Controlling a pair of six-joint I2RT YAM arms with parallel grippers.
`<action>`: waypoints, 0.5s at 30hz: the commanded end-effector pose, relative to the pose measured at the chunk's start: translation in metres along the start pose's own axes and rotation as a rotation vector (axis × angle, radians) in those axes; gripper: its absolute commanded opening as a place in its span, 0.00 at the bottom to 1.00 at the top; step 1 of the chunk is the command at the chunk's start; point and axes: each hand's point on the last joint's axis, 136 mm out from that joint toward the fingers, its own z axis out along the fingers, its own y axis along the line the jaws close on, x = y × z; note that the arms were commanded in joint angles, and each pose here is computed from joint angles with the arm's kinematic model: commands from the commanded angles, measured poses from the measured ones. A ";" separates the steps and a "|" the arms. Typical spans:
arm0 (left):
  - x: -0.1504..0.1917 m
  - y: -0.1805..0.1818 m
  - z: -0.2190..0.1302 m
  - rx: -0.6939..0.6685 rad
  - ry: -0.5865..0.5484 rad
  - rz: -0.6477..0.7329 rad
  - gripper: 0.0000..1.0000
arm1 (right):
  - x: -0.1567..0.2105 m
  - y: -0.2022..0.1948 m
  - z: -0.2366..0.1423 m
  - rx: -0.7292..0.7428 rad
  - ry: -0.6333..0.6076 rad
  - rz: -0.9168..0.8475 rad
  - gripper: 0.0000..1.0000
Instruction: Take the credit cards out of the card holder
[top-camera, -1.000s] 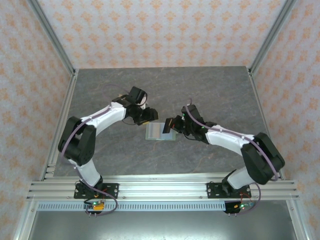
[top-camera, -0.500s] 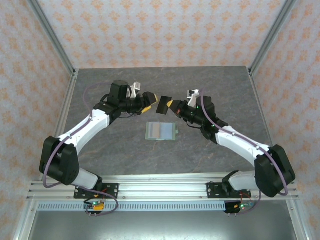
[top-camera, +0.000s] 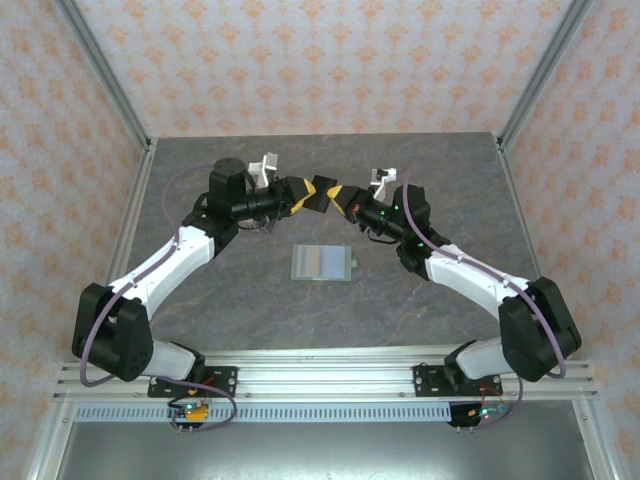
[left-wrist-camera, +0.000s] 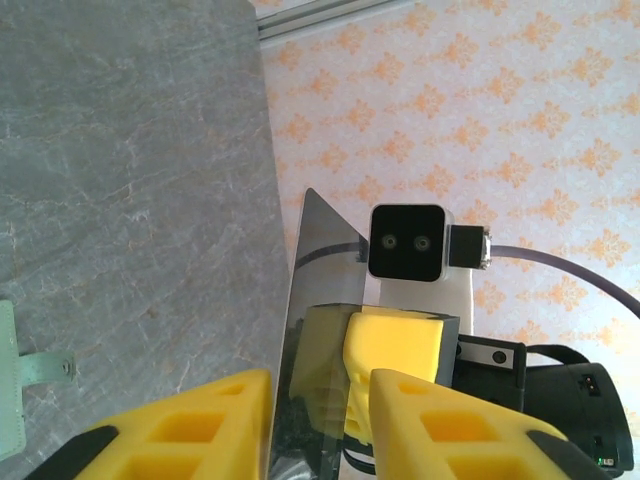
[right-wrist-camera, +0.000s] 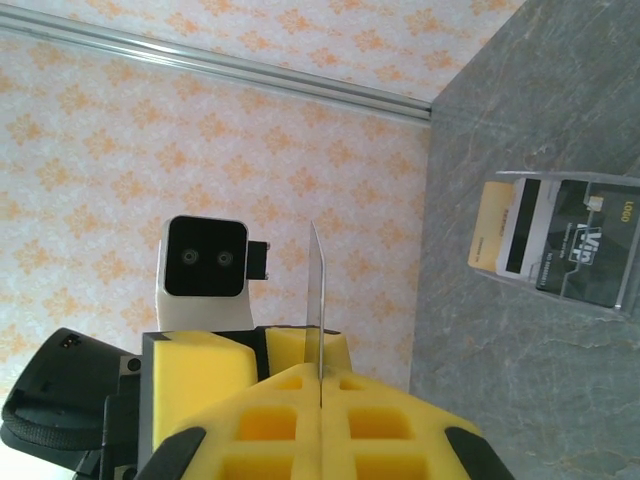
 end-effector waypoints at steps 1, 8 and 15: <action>0.002 -0.024 -0.008 0.077 0.001 0.043 0.29 | -0.006 0.021 0.002 -0.070 -0.009 -0.015 0.03; 0.005 -0.020 -0.002 0.079 0.034 0.022 0.23 | -0.006 0.014 0.007 -0.059 0.000 0.001 0.03; 0.005 -0.012 0.000 0.049 0.039 0.028 0.07 | -0.004 0.003 0.011 -0.028 0.009 0.012 0.06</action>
